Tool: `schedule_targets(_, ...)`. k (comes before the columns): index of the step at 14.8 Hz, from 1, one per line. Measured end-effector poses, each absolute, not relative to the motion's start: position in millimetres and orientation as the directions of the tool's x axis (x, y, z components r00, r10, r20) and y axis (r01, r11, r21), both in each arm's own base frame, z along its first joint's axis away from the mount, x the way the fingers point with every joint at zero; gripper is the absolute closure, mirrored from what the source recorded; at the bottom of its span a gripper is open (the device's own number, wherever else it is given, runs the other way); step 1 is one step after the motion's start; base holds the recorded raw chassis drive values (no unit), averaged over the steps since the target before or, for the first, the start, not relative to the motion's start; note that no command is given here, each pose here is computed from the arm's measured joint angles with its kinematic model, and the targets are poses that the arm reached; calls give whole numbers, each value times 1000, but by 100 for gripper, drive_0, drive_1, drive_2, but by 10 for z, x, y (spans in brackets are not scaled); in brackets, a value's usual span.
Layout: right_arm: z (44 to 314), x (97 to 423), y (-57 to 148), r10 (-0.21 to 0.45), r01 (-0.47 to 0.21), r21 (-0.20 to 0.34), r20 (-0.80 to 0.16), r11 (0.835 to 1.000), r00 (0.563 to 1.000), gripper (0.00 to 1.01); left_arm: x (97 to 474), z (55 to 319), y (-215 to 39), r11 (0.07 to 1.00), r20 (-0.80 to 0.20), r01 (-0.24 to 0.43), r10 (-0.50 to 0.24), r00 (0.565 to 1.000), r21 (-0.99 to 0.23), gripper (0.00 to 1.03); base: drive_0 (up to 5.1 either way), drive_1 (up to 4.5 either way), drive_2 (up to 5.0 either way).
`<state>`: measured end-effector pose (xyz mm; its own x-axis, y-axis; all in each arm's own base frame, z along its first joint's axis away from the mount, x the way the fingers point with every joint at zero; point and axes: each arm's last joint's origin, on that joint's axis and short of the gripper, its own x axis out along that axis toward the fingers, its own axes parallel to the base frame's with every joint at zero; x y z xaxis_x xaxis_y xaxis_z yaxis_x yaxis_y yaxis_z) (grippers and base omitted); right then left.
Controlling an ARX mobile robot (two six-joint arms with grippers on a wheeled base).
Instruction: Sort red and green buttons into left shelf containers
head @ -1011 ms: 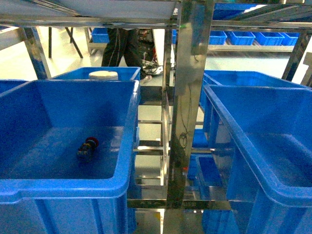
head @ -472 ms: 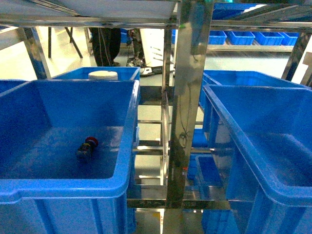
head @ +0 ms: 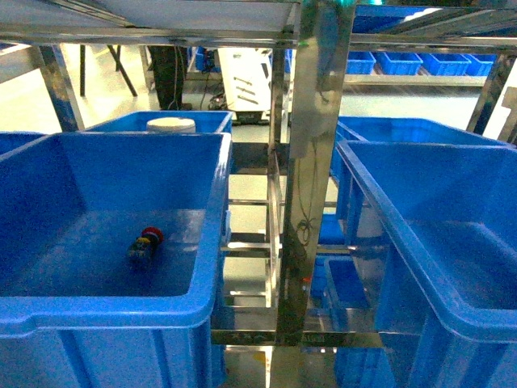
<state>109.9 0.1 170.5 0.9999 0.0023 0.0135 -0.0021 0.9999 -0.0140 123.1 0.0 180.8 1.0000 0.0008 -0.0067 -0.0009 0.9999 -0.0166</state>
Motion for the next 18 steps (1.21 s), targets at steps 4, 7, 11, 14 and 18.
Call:
schedule_targets(4,1680,971,1,2,-2,-14,12,1000,1000,99,1160,1759,0,1000,1,-1,1,1000,-17,101,0,0,0)
schedule_targets(7,1674,972,1,2,-2,-14,7,1000,1000,99,1118,1714,0,1000,17,0,0,1000,-15,101,0,0,0)
schedule_targets(11,1672,972,0,2,-2,-14,4,1000,1000,99,1072,1699,0,1000,5,0,0,1000,-15,101,0,0,0)
schedule_targets(14,1673,972,1,3,-3,-14,6,1000,1000,99,975,1672,1,1000,-1,-1,1,1000,-14,101,0,0,0)
schedule_targets(18,1672,972,0,0,0,-14,4,1000,1000,99,975,1675,0,1000,2,0,0,1000,-11,101,0,0,0)
